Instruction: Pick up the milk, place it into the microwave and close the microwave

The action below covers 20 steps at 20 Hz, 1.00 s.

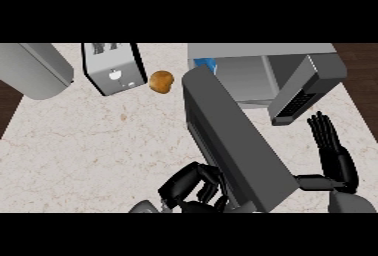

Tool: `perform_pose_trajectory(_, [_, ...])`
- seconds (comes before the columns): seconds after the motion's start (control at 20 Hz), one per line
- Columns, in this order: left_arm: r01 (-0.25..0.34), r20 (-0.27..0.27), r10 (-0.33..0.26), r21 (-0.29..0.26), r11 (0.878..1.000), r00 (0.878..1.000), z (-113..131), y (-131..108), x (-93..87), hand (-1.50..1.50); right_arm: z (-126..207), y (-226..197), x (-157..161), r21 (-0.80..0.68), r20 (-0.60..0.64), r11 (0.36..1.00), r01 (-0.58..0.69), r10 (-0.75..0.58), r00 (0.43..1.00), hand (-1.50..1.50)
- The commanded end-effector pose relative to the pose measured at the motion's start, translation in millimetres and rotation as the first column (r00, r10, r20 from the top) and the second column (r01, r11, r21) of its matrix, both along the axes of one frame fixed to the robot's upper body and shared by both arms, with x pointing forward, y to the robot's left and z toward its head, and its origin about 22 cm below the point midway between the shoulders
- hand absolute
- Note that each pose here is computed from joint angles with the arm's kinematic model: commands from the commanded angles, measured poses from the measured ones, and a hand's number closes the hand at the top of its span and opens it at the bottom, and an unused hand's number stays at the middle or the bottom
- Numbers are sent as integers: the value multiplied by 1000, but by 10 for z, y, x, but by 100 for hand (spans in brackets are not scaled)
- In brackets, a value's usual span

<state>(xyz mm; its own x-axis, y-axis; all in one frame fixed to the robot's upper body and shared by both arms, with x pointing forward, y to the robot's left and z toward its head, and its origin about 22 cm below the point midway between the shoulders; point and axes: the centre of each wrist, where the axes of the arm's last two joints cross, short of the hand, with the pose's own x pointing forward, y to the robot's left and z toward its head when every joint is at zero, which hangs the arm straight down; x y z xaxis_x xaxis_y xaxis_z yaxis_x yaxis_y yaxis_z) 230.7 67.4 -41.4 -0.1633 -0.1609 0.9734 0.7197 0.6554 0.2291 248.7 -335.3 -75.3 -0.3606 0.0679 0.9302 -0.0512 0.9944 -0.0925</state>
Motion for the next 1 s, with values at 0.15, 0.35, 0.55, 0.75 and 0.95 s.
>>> perform_pose_trajectory(0.15, [-31,43,29,51,998,999,-50,-368,28,150,495,-287,-178,19,51,998,-63,62,997,-150])
perform_pose_trajectory(0.35, [-117,8,117,11,993,993,39,-467,59,150,647,-177,-189,78,72,990,-120,114,991,-150])
perform_pose_trajectory(0.55, [-192,35,195,-67,979,980,67,-558,-71,150,805,-226,-158,71,81,985,-159,154,985,-150])
perform_pose_trajectory(0.75, [-258,44,264,-109,960,963,199,-590,141,150,976,-194,-96,61,106,969,-239,232,967,-150])
perform_pose_trajectory(0.95, [-277,88,292,-145,950,952,371,-661,314,150,1123,-129,-57,23,102,931,-363,359,928,-150])
